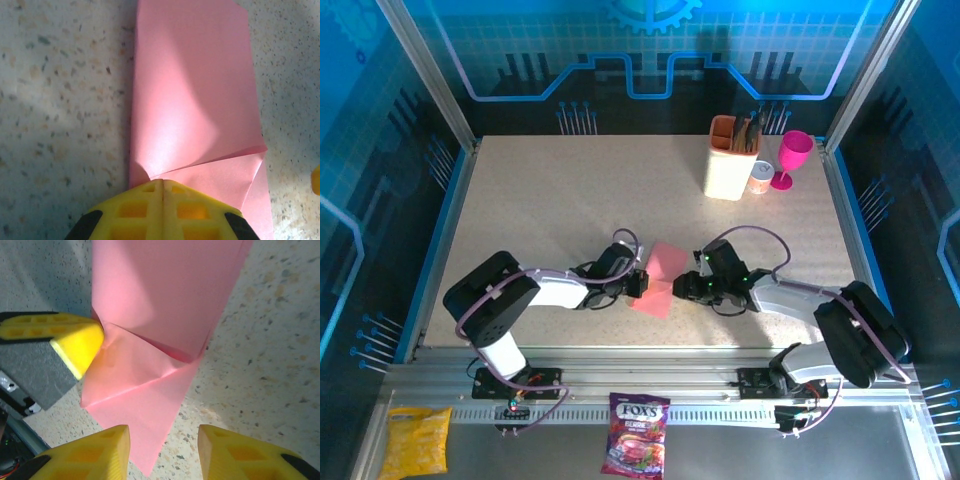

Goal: Fold a paper plane with a square sheet of paper (pick it up from the middle)
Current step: Turn over the paper at the center of the table.

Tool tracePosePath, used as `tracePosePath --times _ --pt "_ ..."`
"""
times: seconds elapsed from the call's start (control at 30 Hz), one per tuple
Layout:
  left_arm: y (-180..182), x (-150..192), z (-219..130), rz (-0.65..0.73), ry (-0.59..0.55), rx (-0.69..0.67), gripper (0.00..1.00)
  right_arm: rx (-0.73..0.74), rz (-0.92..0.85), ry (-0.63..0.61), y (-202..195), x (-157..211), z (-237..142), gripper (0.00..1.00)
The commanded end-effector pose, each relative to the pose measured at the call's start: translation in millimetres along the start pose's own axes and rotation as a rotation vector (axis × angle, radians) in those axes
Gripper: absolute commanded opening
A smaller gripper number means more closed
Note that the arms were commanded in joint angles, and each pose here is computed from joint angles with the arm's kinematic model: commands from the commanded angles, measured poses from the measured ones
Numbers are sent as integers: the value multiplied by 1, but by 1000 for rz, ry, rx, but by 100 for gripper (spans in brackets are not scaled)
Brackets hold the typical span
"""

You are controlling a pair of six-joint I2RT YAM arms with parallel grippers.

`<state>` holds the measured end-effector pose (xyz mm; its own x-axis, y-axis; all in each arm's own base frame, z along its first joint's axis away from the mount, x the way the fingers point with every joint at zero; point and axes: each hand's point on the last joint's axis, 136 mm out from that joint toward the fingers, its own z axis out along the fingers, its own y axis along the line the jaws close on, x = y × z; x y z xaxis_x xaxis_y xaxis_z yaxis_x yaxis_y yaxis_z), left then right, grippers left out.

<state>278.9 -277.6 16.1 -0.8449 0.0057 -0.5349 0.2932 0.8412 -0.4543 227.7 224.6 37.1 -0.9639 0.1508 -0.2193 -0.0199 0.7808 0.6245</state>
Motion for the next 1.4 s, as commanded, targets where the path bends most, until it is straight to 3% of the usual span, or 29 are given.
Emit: tracePosePath --times 0.0,0.47,0.77,1.37 --pt "17 37 -6 -79 77 -98 0 14 12 3 0 6 8 41" --pt "25 47 -5 -145 64 -177 0 20 19 37 -3 36 31 46" --pt "26 49 -2 -141 70 -177 0 -133 6 -8 41 11 39 45" --pt "26 52 0 -138 72 -171 0 -167 -5 -52 61 -17 33 45"
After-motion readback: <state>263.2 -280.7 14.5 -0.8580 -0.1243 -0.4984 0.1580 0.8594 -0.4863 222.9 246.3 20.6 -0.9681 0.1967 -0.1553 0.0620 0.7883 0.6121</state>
